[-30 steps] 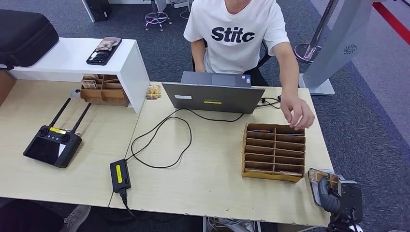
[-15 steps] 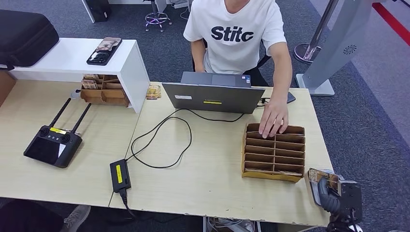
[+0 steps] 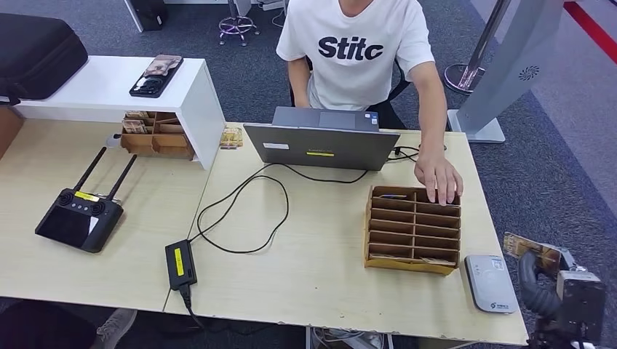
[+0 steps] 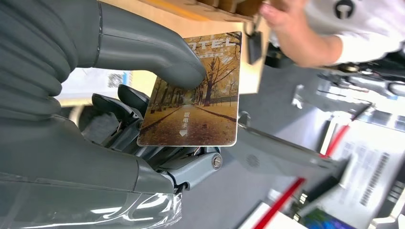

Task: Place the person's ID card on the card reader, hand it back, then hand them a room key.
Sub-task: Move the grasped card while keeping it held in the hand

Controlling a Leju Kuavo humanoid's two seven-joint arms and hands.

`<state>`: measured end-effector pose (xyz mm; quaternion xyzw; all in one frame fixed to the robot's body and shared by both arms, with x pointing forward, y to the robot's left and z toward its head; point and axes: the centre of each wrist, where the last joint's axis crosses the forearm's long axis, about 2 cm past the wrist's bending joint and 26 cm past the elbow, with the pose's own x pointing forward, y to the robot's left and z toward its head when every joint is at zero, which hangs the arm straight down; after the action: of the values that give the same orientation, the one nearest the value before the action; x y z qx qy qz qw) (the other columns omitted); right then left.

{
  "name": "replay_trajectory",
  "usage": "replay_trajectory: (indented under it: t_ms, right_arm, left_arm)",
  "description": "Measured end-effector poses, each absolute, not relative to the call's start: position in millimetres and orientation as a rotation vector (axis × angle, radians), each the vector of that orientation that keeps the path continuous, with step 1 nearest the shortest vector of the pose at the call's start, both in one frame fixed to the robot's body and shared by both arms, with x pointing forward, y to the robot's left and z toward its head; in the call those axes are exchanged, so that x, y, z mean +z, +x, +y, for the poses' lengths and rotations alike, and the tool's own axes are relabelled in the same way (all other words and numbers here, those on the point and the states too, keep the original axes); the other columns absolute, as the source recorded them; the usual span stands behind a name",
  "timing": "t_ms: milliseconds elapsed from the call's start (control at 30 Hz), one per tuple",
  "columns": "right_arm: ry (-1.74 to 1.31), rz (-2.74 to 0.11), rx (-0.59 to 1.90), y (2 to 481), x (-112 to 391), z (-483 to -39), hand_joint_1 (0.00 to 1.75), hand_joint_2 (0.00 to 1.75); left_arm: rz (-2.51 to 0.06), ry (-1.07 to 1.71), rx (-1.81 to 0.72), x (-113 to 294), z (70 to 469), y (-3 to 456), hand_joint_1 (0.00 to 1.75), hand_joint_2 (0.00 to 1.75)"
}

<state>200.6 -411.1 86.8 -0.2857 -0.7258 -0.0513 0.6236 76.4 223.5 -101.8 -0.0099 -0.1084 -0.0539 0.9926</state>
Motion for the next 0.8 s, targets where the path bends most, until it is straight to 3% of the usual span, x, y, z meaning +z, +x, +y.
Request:
replay_trajectory:
  t_ms: [800]
  right_arm:
    - [-0.893, -1.605, -0.005, 192.8, 97.4, -414.0, 1.75, 1.75]
  left_arm:
    - [-0.219, -0.022, -0.113, -101.6, 222.5, 76.7, 0.0, 1.75]
